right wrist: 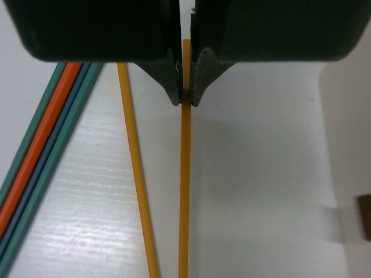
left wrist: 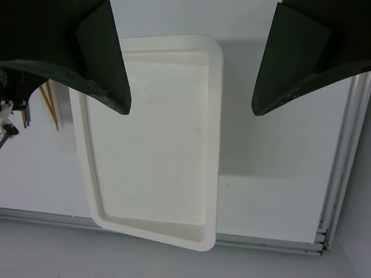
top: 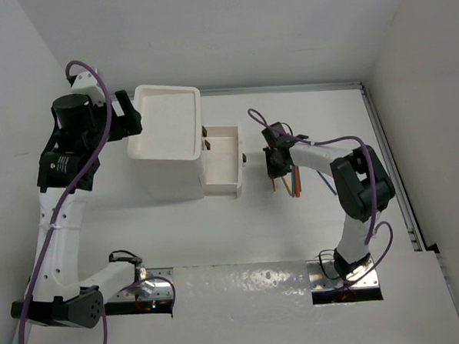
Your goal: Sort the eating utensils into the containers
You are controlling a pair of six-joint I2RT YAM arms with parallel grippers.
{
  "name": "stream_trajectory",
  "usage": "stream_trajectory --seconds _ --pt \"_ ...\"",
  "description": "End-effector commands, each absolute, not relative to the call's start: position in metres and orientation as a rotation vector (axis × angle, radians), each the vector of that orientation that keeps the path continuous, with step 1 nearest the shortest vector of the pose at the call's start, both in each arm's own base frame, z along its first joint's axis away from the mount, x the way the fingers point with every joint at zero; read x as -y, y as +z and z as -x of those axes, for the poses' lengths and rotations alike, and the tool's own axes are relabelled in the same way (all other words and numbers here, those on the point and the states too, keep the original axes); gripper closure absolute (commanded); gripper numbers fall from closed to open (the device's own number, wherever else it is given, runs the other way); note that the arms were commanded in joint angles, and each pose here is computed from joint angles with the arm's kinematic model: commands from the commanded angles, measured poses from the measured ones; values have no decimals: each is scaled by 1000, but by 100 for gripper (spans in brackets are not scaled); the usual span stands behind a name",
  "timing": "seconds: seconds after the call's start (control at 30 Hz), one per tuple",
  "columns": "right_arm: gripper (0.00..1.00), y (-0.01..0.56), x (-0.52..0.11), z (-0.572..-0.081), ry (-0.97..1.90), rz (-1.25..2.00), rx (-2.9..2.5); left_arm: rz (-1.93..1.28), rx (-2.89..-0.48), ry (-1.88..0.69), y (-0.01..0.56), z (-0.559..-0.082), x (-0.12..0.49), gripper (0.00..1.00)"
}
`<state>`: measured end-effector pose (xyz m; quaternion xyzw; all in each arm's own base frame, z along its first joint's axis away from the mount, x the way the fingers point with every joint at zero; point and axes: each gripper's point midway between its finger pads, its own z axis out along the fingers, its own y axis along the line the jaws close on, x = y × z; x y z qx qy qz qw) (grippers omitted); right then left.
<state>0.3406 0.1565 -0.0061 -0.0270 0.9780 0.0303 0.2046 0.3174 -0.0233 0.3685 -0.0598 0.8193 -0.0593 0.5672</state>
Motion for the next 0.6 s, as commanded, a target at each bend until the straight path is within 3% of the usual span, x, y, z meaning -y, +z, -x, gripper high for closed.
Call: stream_trajectory --seconds 0.0,0.23,0.47,0.57 --pt "100 75 -180 -382 213 -14 -2517 148 -1877 -147 382 -313 24 17" --pt "100 139 -243 -395 469 -24 -2429 156 -1875 -144 383 -315 23 17" --pt "100 138 -306 -404 597 6 -2433 156 -1889 -151 377 -316 25 17" --pt "93 123 -317 -404 624 -8 -2467 158 -1890 -148 377 -316 24 17"
